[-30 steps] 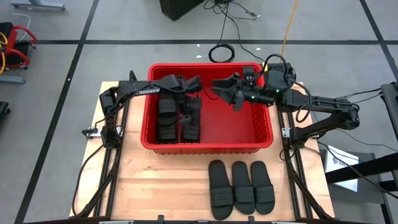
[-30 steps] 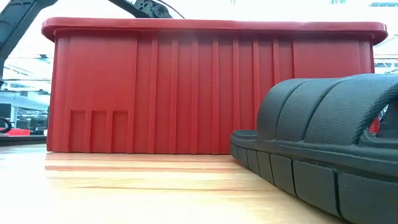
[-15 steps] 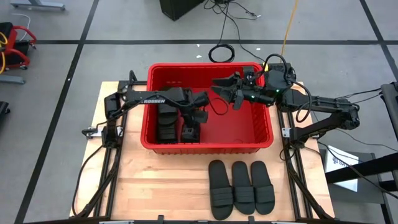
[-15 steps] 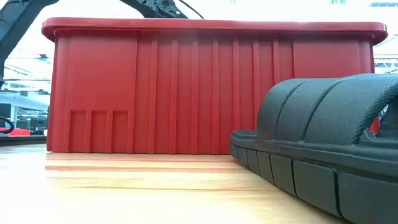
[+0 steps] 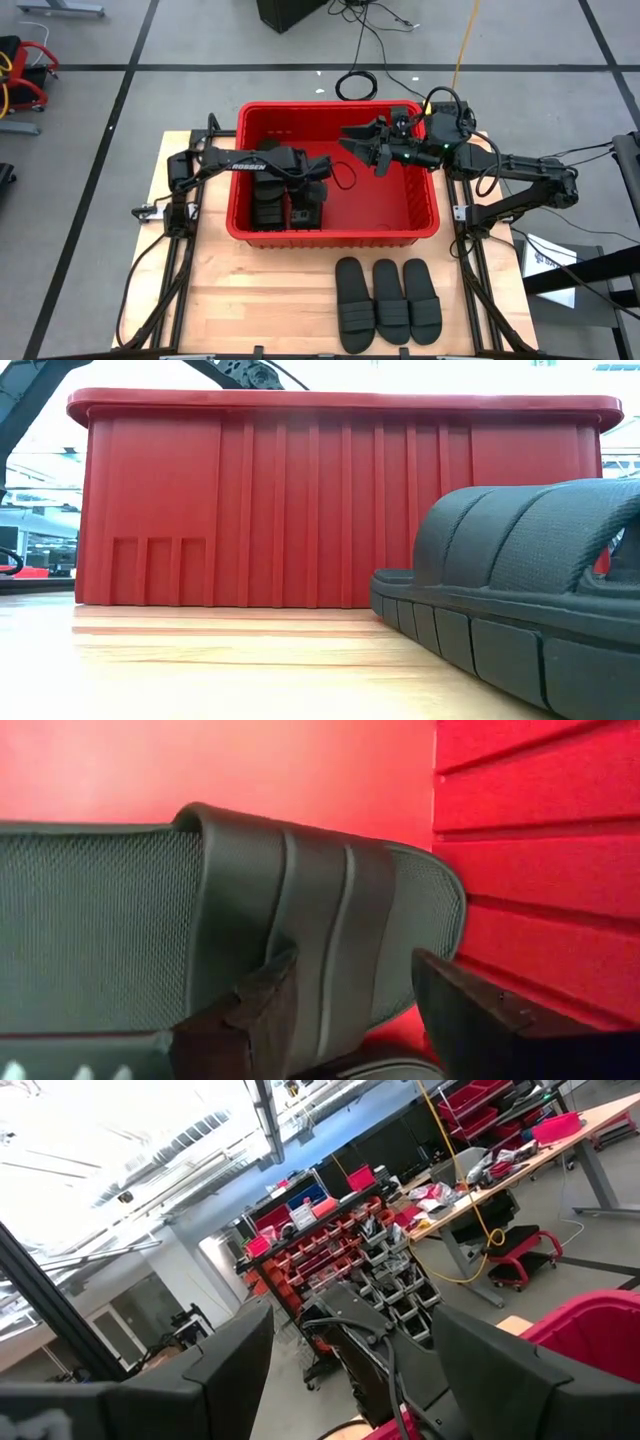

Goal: Pick and place slides into bin
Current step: Put the black slide into the red bin

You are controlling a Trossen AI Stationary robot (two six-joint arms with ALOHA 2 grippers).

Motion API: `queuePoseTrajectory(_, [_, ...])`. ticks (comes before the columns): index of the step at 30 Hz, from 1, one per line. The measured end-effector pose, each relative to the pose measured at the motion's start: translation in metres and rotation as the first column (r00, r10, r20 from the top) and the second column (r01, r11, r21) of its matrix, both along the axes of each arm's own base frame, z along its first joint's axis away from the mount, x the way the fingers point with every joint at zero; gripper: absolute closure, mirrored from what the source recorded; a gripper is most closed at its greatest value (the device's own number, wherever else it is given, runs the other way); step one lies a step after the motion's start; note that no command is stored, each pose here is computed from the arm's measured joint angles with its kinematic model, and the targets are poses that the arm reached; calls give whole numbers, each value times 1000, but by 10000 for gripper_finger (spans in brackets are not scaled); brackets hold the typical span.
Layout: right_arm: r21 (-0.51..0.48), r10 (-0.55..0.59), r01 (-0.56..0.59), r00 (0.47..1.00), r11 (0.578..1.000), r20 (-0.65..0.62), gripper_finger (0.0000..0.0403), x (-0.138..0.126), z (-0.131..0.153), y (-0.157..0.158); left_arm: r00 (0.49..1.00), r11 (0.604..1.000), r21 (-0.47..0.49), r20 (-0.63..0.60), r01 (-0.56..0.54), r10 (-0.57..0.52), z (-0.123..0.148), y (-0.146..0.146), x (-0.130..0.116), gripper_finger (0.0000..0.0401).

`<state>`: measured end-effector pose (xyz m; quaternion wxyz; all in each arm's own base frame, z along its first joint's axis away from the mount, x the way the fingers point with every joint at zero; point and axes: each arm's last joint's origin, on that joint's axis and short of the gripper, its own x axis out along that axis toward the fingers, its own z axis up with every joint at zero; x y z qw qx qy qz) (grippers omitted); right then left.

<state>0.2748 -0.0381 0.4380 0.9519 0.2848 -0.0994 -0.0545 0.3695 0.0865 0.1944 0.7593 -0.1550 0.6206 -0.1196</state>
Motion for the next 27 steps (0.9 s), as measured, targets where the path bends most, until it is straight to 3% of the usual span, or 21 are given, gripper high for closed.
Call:
queuePoseTrajectory(4, [0, 4, -4, 1000, 1000, -1, 138, 0, 0, 2, 999, 999, -37, -9, -34, 33, 1, -1, 0, 199])
queuePoseTrajectory(8, [0, 5, -5, 1000, 1000, -1, 138, 0, 0, 2, 996, 997, -79, 85, 22, -15, 16, -9, 0, 199])
queuePoseTrajectory(12, [1, 4, -4, 1000, 1000, -3, 138, 0, 0, 2, 966, 997, -13, 248, 78, -72, 40, -14, 2, 199])
queuePoseTrajectory(17, [0, 3, -3, 1000, 1000, -4, 138, 0, 0, 2, 934, 994, 111, 353, 16, -55, 49, -6, 11, 199])
queuePoseTrajectory(22, [1, 2, -2, 1000, 1000, -8, 138, 0, -1, 2, 942, 991, 134, 333, -18, -28, 32, 4, 19, 199])
queuePoseTrajectory(27, [4, 2, -2, 1000, 1000, -9, 138, 0, -1, 2, 960, 968, 250, 276, -22, -49, 15, 8, 23, 199])
